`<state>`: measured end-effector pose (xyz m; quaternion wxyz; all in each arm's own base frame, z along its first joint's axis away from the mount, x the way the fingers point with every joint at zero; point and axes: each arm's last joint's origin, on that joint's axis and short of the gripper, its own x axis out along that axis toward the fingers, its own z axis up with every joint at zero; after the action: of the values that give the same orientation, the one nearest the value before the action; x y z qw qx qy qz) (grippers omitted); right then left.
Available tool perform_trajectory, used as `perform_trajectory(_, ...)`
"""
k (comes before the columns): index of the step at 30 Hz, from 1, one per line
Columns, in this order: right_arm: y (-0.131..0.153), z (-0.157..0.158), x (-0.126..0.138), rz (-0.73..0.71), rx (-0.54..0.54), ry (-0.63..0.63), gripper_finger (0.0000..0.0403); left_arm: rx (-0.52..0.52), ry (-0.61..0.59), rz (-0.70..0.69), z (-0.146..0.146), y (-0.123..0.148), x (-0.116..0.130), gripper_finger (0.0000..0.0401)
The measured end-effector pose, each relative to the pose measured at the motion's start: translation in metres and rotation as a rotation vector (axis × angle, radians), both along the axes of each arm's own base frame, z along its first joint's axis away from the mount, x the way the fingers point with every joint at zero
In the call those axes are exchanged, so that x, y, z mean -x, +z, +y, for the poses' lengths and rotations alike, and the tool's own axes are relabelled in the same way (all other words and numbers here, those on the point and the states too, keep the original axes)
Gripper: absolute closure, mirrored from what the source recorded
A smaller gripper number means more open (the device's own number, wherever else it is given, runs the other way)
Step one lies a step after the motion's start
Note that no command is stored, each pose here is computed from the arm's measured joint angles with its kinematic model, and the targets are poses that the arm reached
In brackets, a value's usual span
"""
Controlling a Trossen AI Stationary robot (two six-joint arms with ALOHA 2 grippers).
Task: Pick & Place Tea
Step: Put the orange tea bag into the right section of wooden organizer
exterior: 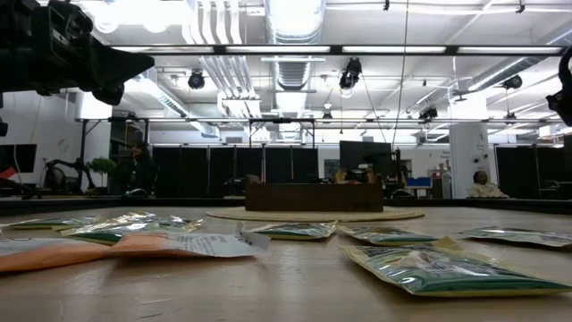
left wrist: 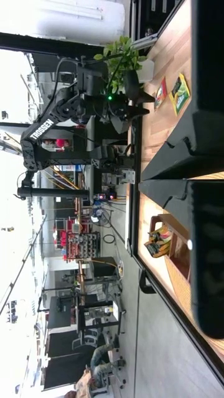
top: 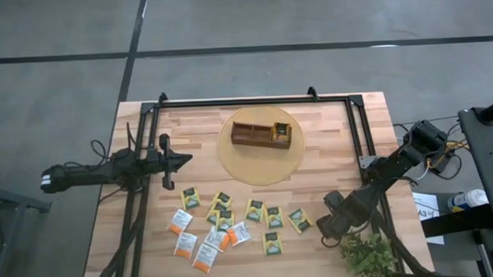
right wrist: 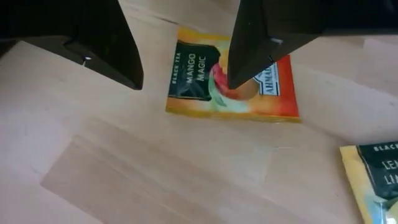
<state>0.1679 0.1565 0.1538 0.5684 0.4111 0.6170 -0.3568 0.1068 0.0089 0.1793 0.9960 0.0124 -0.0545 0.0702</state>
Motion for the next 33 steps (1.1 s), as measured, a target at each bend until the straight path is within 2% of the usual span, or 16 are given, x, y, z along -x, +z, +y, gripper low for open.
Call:
perform_trajectory(23,-0.019,0.000,0.012,0.018,-0.028,0.027,0.0190,0.000,0.000,0.000,0.000,0.000,0.000,0.0401)
perform_trajectory(27,-0.020,0.001,0.012,0.030,-0.029,0.050,0.0230,0.000,0.000,0.000,0.000,0.000,0.000,0.0401)
perform_trajectory(33,-0.021,0.001,0.012,0.028,-0.038,0.068,0.0329,0.000,0.000,0.000,0.000,0.000,0.000,0.0401)
